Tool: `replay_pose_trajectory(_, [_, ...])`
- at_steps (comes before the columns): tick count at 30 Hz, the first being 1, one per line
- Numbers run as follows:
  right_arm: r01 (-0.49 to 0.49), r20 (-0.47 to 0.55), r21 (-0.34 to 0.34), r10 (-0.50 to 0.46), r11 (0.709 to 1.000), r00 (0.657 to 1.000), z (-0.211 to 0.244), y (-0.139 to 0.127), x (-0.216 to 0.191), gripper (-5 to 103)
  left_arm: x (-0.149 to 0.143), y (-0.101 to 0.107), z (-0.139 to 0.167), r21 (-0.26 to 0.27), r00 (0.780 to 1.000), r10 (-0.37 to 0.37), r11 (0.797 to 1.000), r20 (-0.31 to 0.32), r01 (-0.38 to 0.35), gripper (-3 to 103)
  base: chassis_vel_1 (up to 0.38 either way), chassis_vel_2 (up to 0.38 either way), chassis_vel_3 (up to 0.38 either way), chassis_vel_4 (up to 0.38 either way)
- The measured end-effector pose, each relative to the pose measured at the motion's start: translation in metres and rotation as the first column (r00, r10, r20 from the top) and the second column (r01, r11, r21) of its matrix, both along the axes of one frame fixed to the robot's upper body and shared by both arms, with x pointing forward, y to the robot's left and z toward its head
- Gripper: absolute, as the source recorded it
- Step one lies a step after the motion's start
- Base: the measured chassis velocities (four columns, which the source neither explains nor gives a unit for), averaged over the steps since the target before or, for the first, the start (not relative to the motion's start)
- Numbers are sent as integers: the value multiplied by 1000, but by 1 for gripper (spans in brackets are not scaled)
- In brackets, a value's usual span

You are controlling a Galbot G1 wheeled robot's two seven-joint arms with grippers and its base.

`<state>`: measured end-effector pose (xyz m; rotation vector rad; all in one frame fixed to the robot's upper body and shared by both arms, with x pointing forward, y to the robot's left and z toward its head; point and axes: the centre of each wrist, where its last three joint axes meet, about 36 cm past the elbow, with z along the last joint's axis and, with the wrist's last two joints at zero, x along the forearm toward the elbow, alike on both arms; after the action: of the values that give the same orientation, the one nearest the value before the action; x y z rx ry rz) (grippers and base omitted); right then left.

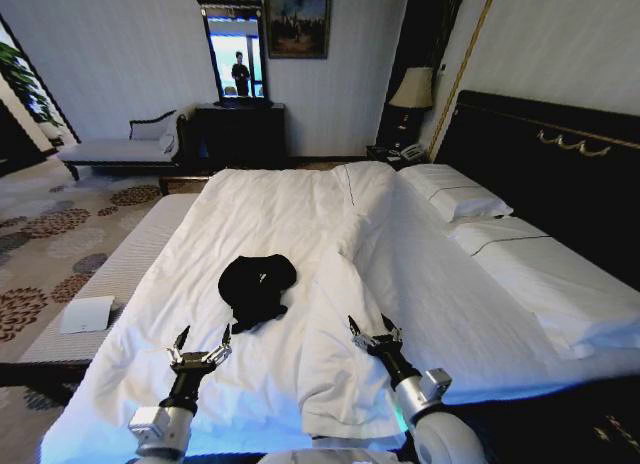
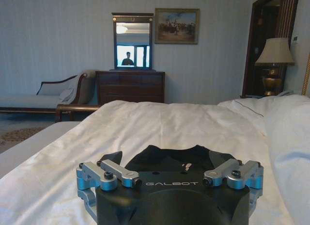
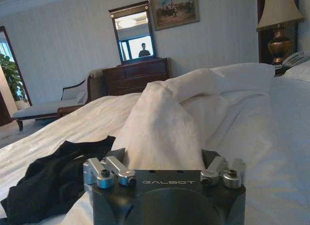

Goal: Fold the clothes on the bed.

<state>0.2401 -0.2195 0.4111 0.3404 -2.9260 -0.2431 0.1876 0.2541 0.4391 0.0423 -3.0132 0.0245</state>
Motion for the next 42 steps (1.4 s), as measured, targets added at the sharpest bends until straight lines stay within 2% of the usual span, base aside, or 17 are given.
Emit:
replay_pose_trajectory(3, [3, 1, -2, -3, 1000, 1000, 0, 0, 0, 67, 0, 0, 1, 1, 1000, -1, 1000, 2, 1, 100, 0, 0, 0, 0])
replay_pose_trajectory(5, [5, 1, -2, -5, 1000, 1000, 0, 0, 0, 67, 0, 0, 1, 1, 1000, -1, 1000, 2, 1, 100, 0, 0, 0, 0])
replay_pose_trajectory(8, [12, -1, -5, -12, 1000, 1000, 0, 0, -1, 51, 0, 0, 0, 0, 1000, -1, 1000, 3, 1, 100, 0, 0, 0, 0])
replay_pose_trajectory(10, [14, -1, -8, -14, 1000, 1000, 0, 0, -1, 51, 0, 0, 0, 1, 1000, -1, 1000, 3, 1, 100, 0, 0, 0, 0])
replay_pose_trajectory(11, [19, 0, -12, -19, 1000, 1000, 0, 0, -2, 40, 1, 0, 0, 5, 1000, -1, 1000, 6, 1, 100, 0, 0, 0, 0])
replay_pose_trajectory(12, [22, 0, -13, -22, 1000, 1000, 1, 0, -2, 40, 1, 0, 0, 9, 1000, -2, 1000, 8, 2, 100, 0, 0, 0, 0])
replay_pose_trajectory(14, [26, 1, -13, -26, 1000, 1000, 2, 1, -2, 29, 1, 0, 0, 10, 1000, -2, 1000, 10, 2, 100, 0, 0, 0, 0])
replay_pose_trajectory(15, [26, 1, -13, -26, 1000, 1000, 2, 1, -2, 29, 1, 0, 0, 10, 1000, -2, 1000, 10, 2, 100, 0, 0, 0, 0])
replay_pose_trajectory(17, [29, 3, -15, -29, 999, 1000, 2, 1, -3, 18, 1, -1, 0, 9, 1000, -2, 1000, 11, 2, 100, 0, 0, 0, 0])
replay_pose_trajectory(19, [29, 4, -17, -29, 999, 1000, 3, 2, -3, 18, 1, -1, -1, 9, 1000, -2, 1000, 11, 2, 100, 0, 0, 0, 0])
replay_pose_trajectory(22, [31, 5, -19, -30, 999, 1000, 4, 2, -4, 3, 1, 0, -1, 9, 1000, -1, 1000, 11, 1, 100, 0, 0, 0, 0])
replay_pose_trajectory(36, [59, 23, -38, -58, 998, 998, 7, -2, -5, 1, 1, 0, -1, 6, 1000, 1, 1000, 18, -1, 100, 0, 0, 0, 0])
replay_pose_trajectory(42, [133, 24, -56, -132, 990, 991, 11, -12, -5, 1, 1, -1, -1, 2, 1000, 0, 1000, 18, 0, 100, 0, 0, 0, 0])
